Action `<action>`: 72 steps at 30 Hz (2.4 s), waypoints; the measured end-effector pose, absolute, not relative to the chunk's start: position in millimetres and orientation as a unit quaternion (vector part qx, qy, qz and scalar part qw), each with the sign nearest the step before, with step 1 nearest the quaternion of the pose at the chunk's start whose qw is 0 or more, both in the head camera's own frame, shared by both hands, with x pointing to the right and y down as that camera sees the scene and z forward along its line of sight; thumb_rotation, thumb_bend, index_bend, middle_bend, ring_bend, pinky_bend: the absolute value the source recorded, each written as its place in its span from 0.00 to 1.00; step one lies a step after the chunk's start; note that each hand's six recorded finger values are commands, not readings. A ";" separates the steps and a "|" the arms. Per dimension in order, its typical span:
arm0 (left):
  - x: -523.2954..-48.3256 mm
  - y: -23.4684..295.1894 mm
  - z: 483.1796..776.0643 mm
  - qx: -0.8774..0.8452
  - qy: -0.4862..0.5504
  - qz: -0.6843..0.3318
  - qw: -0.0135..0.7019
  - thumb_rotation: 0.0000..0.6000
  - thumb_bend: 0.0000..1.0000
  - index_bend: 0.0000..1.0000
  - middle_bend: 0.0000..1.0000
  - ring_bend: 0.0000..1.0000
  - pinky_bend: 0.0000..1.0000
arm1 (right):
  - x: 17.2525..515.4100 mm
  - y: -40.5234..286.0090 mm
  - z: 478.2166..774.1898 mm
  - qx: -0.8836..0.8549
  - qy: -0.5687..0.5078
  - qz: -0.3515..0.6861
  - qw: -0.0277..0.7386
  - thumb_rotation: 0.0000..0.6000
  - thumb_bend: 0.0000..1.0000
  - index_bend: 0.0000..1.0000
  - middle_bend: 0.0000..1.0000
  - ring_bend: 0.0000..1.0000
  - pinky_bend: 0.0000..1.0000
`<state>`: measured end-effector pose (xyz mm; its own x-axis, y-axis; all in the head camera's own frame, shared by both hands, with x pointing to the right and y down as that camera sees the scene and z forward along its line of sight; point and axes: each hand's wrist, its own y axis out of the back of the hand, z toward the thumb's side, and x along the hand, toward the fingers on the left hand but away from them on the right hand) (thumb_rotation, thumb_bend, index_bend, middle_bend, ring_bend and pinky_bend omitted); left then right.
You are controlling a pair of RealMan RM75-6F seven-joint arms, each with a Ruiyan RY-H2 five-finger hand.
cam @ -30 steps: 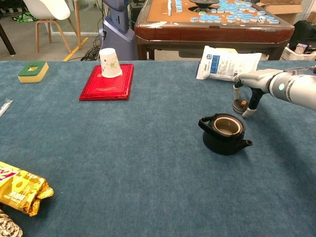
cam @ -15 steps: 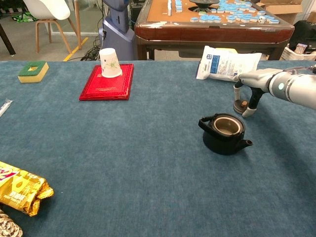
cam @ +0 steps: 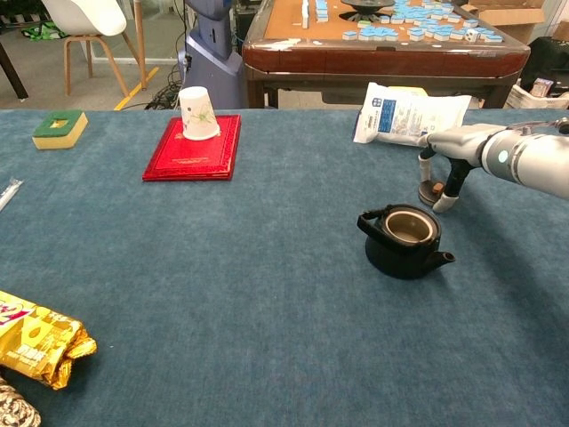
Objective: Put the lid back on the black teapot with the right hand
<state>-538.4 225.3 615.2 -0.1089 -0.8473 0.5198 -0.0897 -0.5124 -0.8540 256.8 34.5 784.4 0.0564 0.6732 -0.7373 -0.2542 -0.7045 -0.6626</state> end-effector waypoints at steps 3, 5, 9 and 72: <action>-538.9 225.3 615.1 -0.597 0.393 -0.632 0.299 1.00 0.30 0.00 0.00 0.00 0.00 | 256.4 34.4 783.3 -0.638 -0.165 0.666 0.348 1.00 0.19 0.48 0.00 0.00 0.00; -539.0 225.5 614.7 -0.597 0.394 -0.632 0.299 1.00 0.30 0.00 0.00 0.00 0.00 | 256.0 34.3 782.2 -0.639 -0.166 0.666 0.349 1.00 0.19 0.48 0.01 0.00 0.00; -538.8 226.2 613.8 -0.597 0.394 -0.631 0.299 1.00 0.30 0.00 0.00 0.00 0.00 | 254.5 34.5 779.2 -0.640 -0.168 0.663 0.350 1.00 0.19 0.49 0.01 0.00 0.00; -532.0 249.0 578.9 -0.581 0.410 -0.631 0.310 1.00 0.30 0.00 0.00 0.00 0.00 | 188.3 99.8 667.7 -0.673 -0.148 0.594 0.415 1.00 0.19 0.50 0.01 0.00 0.00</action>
